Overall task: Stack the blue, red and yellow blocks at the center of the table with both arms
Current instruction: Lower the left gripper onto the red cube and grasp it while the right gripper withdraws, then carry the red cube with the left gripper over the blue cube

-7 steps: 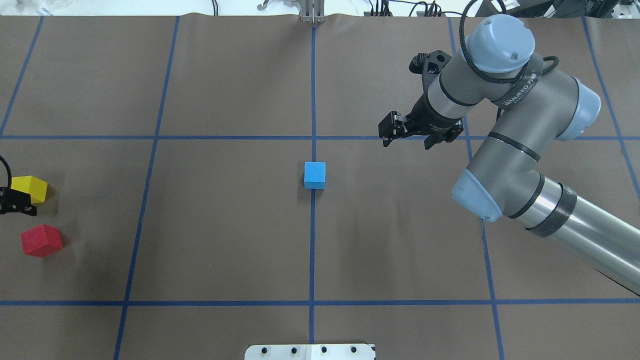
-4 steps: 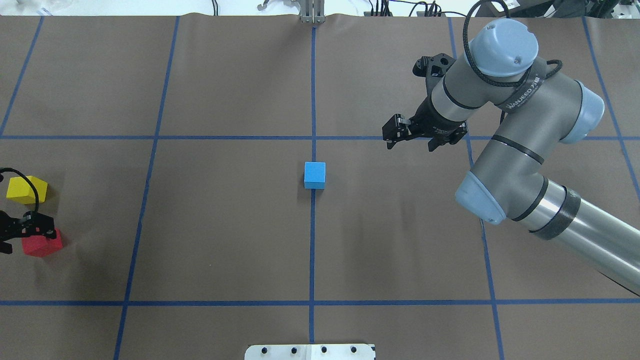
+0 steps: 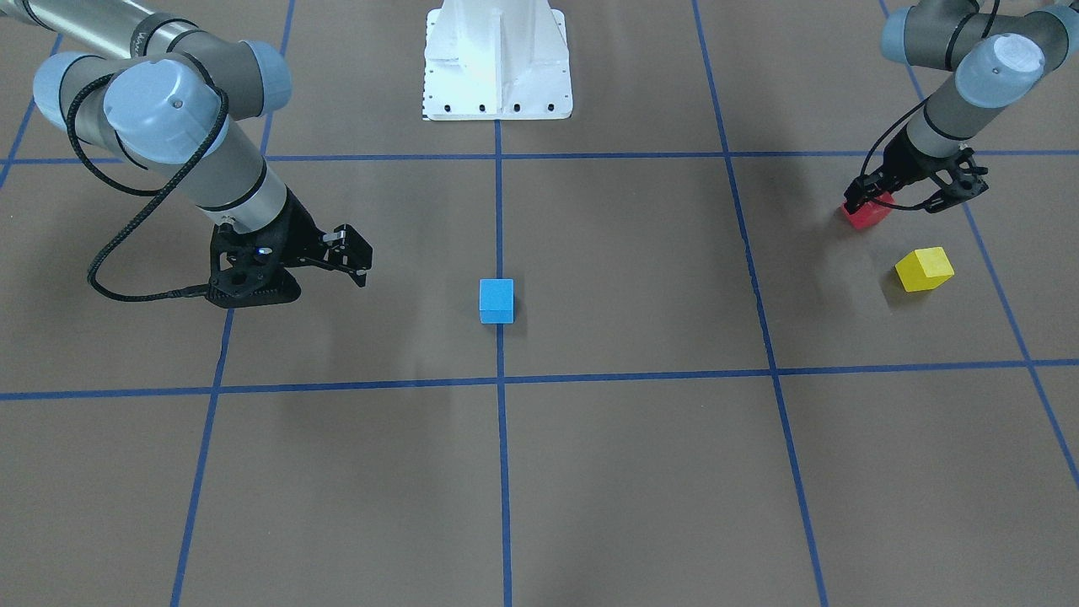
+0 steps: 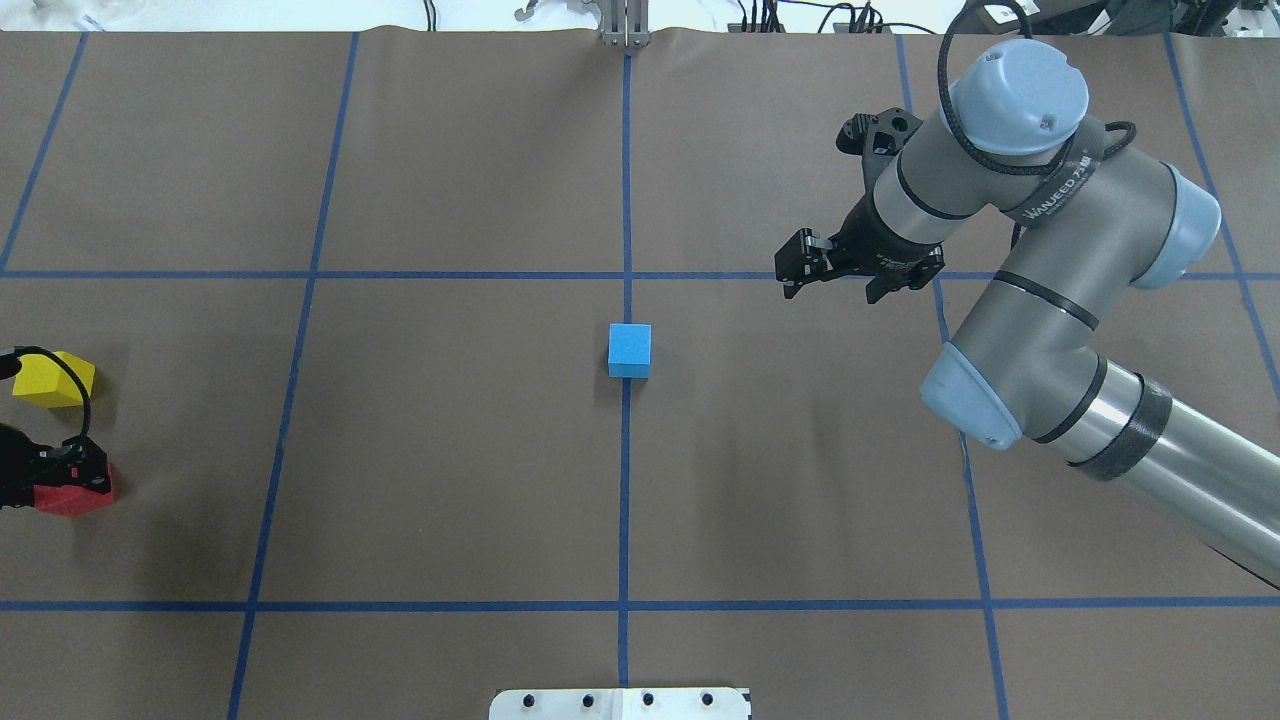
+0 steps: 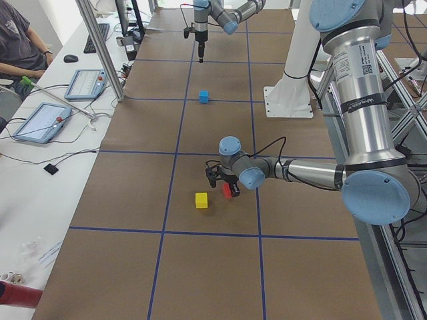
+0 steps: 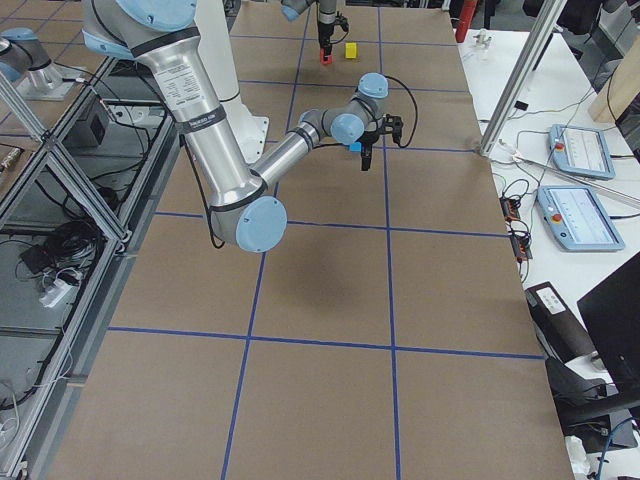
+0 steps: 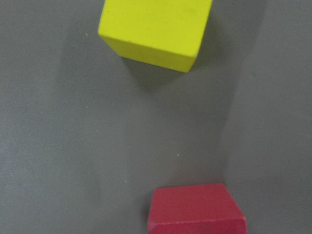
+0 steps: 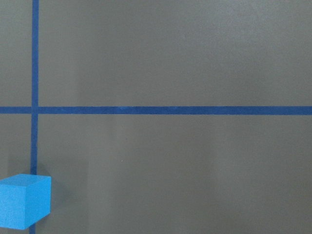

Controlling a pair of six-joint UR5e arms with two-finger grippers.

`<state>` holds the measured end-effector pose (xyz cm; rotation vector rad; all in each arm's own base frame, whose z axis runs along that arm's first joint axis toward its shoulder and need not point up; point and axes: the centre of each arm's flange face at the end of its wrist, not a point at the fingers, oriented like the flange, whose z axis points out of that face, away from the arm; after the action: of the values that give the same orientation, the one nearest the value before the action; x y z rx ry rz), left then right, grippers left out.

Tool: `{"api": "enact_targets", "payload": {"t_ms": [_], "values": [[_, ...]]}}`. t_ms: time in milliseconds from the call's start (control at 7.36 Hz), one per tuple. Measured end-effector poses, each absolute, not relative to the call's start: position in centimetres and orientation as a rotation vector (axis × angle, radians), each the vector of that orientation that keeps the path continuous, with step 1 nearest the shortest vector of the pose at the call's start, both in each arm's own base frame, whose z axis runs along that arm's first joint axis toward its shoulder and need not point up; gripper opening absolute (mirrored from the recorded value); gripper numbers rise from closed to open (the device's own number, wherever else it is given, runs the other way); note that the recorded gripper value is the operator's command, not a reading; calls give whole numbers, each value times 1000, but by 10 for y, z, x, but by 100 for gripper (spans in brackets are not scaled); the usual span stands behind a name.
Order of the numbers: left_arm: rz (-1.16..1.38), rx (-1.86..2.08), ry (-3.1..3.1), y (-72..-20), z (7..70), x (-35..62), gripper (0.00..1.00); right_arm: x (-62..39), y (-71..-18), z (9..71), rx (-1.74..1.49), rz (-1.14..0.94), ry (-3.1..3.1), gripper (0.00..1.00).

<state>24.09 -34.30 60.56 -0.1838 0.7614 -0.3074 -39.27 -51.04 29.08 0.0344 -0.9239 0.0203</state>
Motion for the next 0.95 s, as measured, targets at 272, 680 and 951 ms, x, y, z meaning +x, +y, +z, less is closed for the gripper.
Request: {"api": "enact_targets", "payload": {"t_ms": [272,680,951], "values": [[-268,-179,836,-346,566,249,0,-373,-515,296,41,40,-925,100],[-156,-111,1021,-404,408,322,0,-303,-507,359,93,-29,-867,100],[-73,-80,990,-433,267,405,0,-253,-507,410,118,-70,-810,100]]}}
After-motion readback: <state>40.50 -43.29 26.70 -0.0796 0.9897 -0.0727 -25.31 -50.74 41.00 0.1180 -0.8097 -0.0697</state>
